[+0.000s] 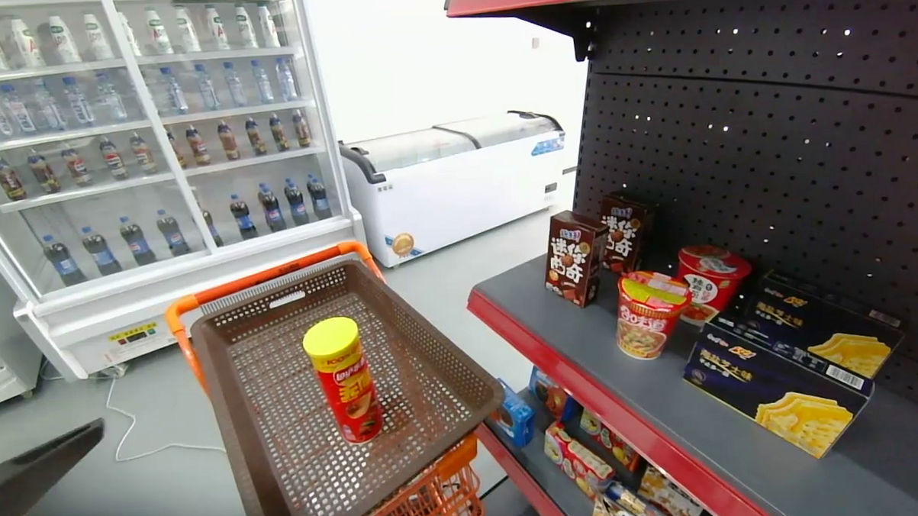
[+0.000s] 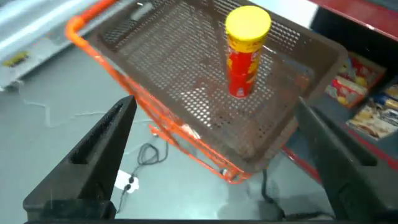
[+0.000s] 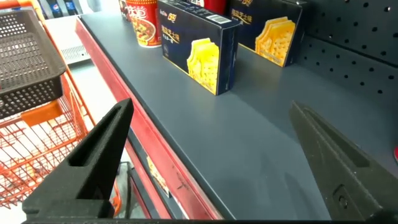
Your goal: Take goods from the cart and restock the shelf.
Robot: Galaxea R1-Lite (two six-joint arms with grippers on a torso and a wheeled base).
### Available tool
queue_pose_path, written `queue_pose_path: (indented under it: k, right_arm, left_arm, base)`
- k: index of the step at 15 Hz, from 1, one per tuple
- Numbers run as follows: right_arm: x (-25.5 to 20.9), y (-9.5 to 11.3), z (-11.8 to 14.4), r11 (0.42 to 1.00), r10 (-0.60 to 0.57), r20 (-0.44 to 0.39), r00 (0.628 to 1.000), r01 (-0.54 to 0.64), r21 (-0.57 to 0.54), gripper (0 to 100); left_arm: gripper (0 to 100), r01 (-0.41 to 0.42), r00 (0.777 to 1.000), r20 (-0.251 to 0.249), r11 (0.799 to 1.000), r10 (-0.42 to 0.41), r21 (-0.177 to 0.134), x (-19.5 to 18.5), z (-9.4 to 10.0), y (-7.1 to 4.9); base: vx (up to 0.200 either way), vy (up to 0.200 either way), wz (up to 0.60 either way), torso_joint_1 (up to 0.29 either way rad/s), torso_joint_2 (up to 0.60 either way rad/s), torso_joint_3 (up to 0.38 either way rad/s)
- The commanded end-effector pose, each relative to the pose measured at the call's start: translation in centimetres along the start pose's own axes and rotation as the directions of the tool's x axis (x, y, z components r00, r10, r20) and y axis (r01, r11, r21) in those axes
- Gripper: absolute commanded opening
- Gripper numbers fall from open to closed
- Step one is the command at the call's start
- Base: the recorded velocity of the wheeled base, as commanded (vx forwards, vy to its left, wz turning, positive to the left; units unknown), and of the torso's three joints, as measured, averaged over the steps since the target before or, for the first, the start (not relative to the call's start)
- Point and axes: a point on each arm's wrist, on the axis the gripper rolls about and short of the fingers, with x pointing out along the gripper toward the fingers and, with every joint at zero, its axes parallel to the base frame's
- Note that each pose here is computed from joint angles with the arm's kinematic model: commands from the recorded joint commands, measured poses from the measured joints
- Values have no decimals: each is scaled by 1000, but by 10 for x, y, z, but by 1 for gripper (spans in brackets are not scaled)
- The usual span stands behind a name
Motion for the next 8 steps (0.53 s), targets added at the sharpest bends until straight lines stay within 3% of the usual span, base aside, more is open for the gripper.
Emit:
queue_pose_path:
  k: [1, 3, 8]
  right_arm:
    - [0, 0, 0, 1000, 1, -2, 1000, -1, 0, 100]
    - [0, 0, 0, 1000, 1, 0, 1000, -1, 0, 100]
    - [0, 0, 0, 1000, 1, -2, 1000, -1, 0, 100]
  left_arm:
    - [100, 137, 966, -214, 989, -146, -56, 85, -6, 14]
    - [100, 237, 945, -216, 969, -247, -71, 117, -31, 15]
    - [100, 266, 937, -216, 962, -273, -58, 167, -78, 9]
  base:
    - [0, 0, 0, 0, 0, 0]
    - [0, 0, 0, 0, 0, 0]
    - [0, 0, 0, 0, 0, 0]
